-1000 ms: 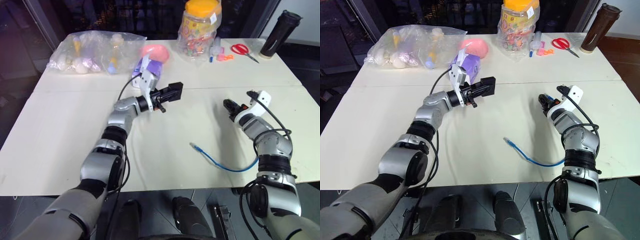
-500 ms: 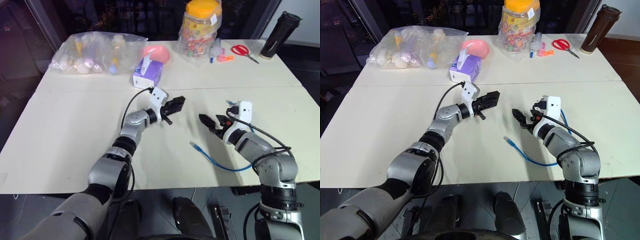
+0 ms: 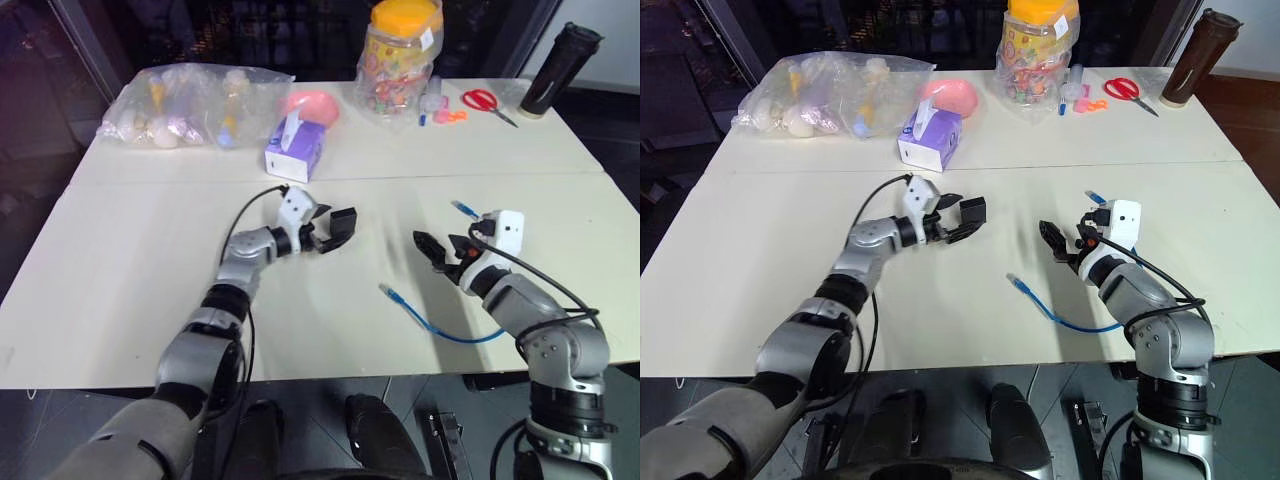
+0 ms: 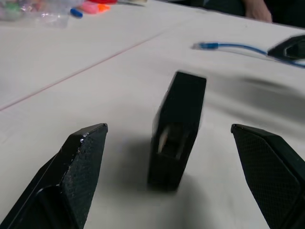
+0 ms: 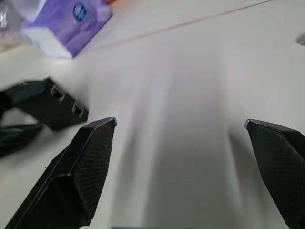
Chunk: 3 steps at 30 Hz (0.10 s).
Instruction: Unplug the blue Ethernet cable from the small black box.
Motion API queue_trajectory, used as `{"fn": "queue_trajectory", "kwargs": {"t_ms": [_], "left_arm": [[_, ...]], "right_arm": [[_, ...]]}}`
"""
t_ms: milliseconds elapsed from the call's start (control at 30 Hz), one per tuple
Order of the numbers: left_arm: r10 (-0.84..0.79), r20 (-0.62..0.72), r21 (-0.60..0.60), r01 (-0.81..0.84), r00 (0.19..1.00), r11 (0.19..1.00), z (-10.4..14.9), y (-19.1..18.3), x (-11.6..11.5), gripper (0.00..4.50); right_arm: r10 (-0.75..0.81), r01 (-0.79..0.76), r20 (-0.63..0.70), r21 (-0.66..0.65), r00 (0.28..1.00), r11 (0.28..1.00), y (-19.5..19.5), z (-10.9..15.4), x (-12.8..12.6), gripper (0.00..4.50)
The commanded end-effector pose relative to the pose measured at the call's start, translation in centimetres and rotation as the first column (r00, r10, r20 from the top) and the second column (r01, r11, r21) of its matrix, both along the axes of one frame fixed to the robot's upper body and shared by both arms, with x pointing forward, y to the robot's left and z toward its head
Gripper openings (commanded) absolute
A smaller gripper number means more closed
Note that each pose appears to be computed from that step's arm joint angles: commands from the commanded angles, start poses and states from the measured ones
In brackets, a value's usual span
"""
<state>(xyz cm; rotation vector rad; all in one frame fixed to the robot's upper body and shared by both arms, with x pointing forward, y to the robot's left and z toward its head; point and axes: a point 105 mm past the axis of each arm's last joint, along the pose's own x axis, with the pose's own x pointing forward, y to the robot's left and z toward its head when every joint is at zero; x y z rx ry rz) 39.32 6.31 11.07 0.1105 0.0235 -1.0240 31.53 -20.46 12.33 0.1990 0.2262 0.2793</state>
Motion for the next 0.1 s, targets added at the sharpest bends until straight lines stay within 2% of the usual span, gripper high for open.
{"fn": "queue_trajectory", "kwargs": {"t_ms": [33,100], "left_arm": [[-0.054,-0.006,-0.034,0.054,0.999,0.998,2.8,1.7,-2.0,4.38],[-0.042,-0.039,-0.018,0.042,0.998,0.999,2.9,2.7,-3.1,4.38]], "right_arm": [[0.143,-0.131,0.094,-0.121,0.985,0.984,1.5,1.9,-1.8,4.5],[0.187,-0.167,0.103,-0.173,0.977,0.971,1.8,1.9,-2.6,4.5]]}}
